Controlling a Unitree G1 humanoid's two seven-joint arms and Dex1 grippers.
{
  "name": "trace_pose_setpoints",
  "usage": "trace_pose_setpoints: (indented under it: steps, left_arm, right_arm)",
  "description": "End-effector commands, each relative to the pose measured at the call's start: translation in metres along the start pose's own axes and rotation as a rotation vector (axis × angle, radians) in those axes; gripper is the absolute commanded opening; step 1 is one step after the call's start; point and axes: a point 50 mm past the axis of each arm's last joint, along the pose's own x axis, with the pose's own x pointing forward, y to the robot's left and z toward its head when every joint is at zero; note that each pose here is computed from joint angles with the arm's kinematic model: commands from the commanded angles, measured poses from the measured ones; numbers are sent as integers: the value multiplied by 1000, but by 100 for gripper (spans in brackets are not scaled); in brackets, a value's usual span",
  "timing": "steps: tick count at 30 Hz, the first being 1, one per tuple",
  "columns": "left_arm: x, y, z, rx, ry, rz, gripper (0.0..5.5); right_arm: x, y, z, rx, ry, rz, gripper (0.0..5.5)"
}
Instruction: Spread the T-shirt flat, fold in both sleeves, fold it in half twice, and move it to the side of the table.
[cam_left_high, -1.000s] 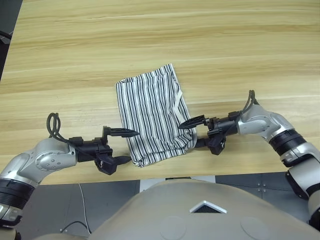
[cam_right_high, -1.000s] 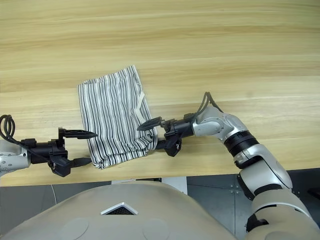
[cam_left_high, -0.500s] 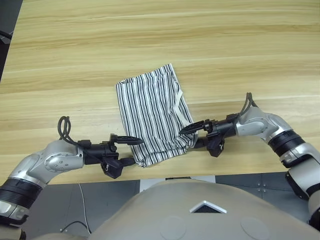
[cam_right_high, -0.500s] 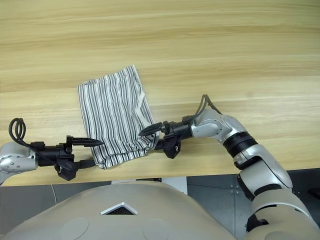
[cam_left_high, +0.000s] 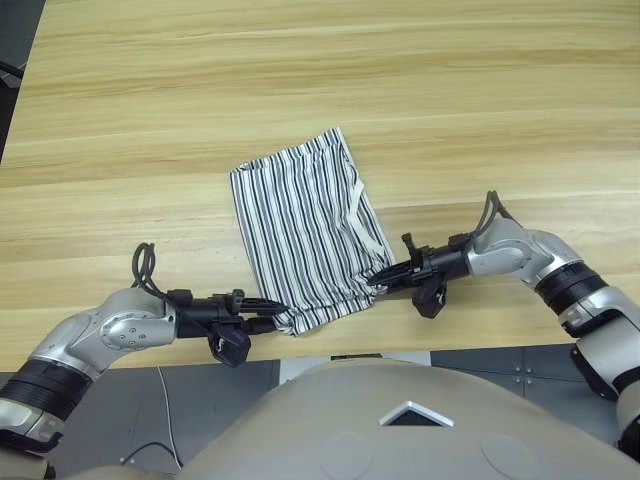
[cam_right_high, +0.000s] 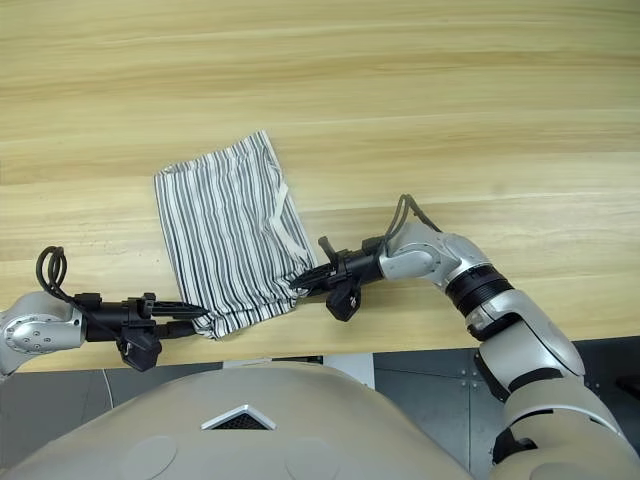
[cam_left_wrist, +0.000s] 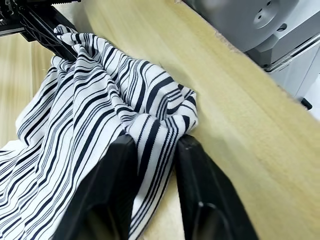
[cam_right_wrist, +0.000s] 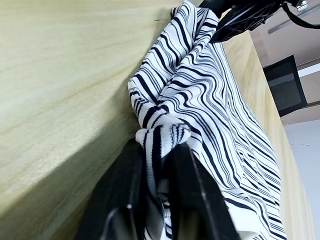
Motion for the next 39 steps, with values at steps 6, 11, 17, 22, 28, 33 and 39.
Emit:
trace_pose_setpoints:
  steps: [6,11,17,22,28,33,39]
  left_arm:
    - [6,-21,-4,-51,35,-144,14]
    - [8,-18,-4,-44,25,-137,12]
    - [16,7,-8,-13,67,-45,12]
    - [12,57,13,53,8,-87,12]
    - [-12,78,28,19,10,-286,12]
    - [-22,87,44,9,-73,-324,12]
    - [-33,90,46,-19,-90,-352,12]
  right_arm:
    - [1,9,-1,22,20,58,12]
    - [3,7,3,23,-4,37,12]
    - [-3,7,5,101,6,24,12]
    - [-24,-6,14,311,-2,-51,11]
    - [-34,-17,33,443,-82,-98,11]
    - [-38,-21,44,500,-120,-108,11]
    - [-39,-17,62,620,-180,-71,11]
